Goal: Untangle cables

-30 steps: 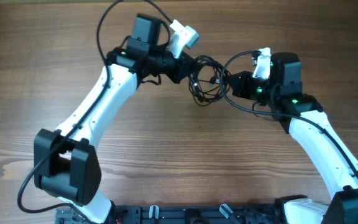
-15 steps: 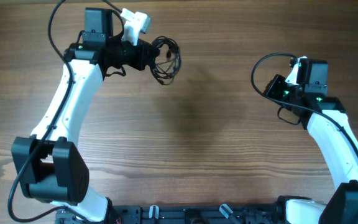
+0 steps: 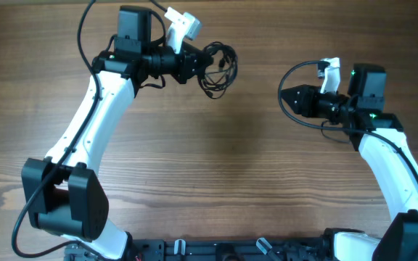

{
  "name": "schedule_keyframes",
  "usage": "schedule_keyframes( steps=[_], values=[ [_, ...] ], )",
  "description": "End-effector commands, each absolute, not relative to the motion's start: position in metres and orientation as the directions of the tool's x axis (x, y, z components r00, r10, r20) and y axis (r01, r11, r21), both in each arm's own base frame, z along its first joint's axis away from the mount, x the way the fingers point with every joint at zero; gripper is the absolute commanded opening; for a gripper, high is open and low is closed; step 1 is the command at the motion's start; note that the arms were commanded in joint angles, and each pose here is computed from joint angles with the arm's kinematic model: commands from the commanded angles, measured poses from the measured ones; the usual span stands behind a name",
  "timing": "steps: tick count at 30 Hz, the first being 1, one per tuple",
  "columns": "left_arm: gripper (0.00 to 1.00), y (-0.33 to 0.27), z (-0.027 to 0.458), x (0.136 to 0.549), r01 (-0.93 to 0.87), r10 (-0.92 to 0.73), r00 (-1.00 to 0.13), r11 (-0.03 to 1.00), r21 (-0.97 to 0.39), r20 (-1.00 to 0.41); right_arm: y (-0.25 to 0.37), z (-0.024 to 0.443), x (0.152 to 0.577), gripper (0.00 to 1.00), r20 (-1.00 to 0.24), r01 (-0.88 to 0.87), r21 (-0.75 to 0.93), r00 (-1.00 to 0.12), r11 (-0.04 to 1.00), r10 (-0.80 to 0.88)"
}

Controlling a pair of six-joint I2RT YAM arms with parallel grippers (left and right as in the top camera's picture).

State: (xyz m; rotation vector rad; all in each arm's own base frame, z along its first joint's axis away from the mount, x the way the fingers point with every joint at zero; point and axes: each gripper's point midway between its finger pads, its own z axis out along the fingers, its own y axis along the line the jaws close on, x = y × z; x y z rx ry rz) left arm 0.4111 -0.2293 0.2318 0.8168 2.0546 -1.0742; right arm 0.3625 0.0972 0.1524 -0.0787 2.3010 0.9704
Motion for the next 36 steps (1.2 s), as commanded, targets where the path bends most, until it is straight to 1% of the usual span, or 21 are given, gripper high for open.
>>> schedule_keyframes(
  steps=[1, 2, 5, 6, 7, 10, 13, 15, 16, 19, 21, 23, 25, 30, 34, 36],
  values=[
    [0.09, -0.251, 0.271, 0.385, 0.848, 0.194, -0.507, 0.284, -0.447, -0.84, 0.115, 0.169, 0.354, 0.48, -0.615, -0.417, 0.659, -0.778, 0.625, 0.13],
    [0.09, -0.251, 0.271, 0.387, 0.851, 0.194, -0.502, 0.285, -0.441, -0.843, 0.115, 0.169, 0.355, 0.49, -0.619, -0.42, 0.657, -0.774, 0.626, 0.13],
    [0.1, -0.257, 0.274, 0.382, 0.835, 0.178, -0.535, 0.259, -0.485, -0.826, 0.115, 0.169, 0.355, 0.5, -0.618, -0.42, 0.658, -0.775, 0.625, 0.129],
    [0.1, -0.258, 0.27, 0.387, 0.831, 0.185, -0.534, 0.295, -0.472, -0.825, 0.116, 0.17, 0.354, 0.5, -0.62, -0.425, 0.658, -0.774, 0.622, 0.127],
    [0.1, -0.259, 0.268, 0.388, 0.831, 0.19, -0.531, 0.309, -0.463, -0.826, 0.118, 0.172, 0.354, 0.5, -0.626, -0.438, 0.659, -0.77, 0.611, 0.123],
    [0.1, -0.269, 0.271, 0.38, 0.843, 0.198, -0.522, 0.268, -0.467, -0.829, 0.129, 0.185, 0.349, 0.5, -0.668, -0.526, 0.654, -0.739, 0.543, 0.09],
    [0.1, -0.281, 0.274, 0.373, 0.86, 0.208, -0.5, 0.236, -0.453, -0.841, 0.135, 0.192, 0.348, 0.48, -0.669, -0.54, 0.67, -0.736, 0.51, 0.1],
    [0.1, -0.29, 0.276, 0.369, 0.873, 0.213, -0.479, 0.215, -0.438, -0.851, 0.138, 0.194, 0.349, 0.41, -0.652, -0.523, 0.689, -0.75, 0.503, 0.114],
    [0.09, -0.295, 0.278, 0.366, 0.879, 0.214, -0.471, 0.203, -0.432, -0.856, 0.139, 0.193, 0.35, 0.38, -0.647, -0.515, 0.691, -0.753, 0.507, 0.118],
    [0.09, -0.306, 0.281, 0.359, 0.892, 0.221, -0.448, 0.174, -0.417, -0.866, 0.147, 0.191, 0.352, 0.38, -0.643, -0.502, 0.685, -0.757, 0.528, 0.115],
    [0.09, -0.311, 0.282, 0.356, 0.897, 0.223, -0.438, 0.162, -0.41, -0.871, 0.154, 0.193, 0.352, 0.38, -0.647, -0.511, 0.685, -0.755, 0.519, 0.11],
    [0.09, -0.314, 0.283, 0.354, 0.899, 0.225, -0.436, 0.155, -0.41, -0.871, 0.16, 0.195, 0.355, 0.39, -0.642, -0.501, 0.69, -0.757, 0.522, 0.122],
    [0.09, -0.314, 0.284, 0.353, 0.89, 0.217, -0.455, 0.152, -0.43, -0.864, 0.161, 0.192, 0.361, 0.4, -0.638, -0.469, 0.683, -0.757, 0.561, 0.144],
    [0.09, -0.315, 0.286, 0.35, 0.89, 0.216, -0.456, 0.127, -0.438, -0.863, 0.161, 0.183, 0.371, 0.43, -0.627, -0.398, 0.662, -0.758, 0.635, 0.179],
    [0.09, -0.315, 0.287, 0.348, 0.883, 0.215, -0.469, 0.122, -0.453, -0.857, 0.155, 0.181, 0.378, 0.45, -0.627, -0.358, 0.653, -0.75, 0.667, 0.211],
    [0.09, -0.315, 0.287, 0.348, 0.883, 0.214, -0.469, 0.118, -0.454, -0.857, 0.154, 0.185, 0.381, 0.45, -0.642, -0.367, 0.645, -0.735, 0.671, 0.216]
  ],
)
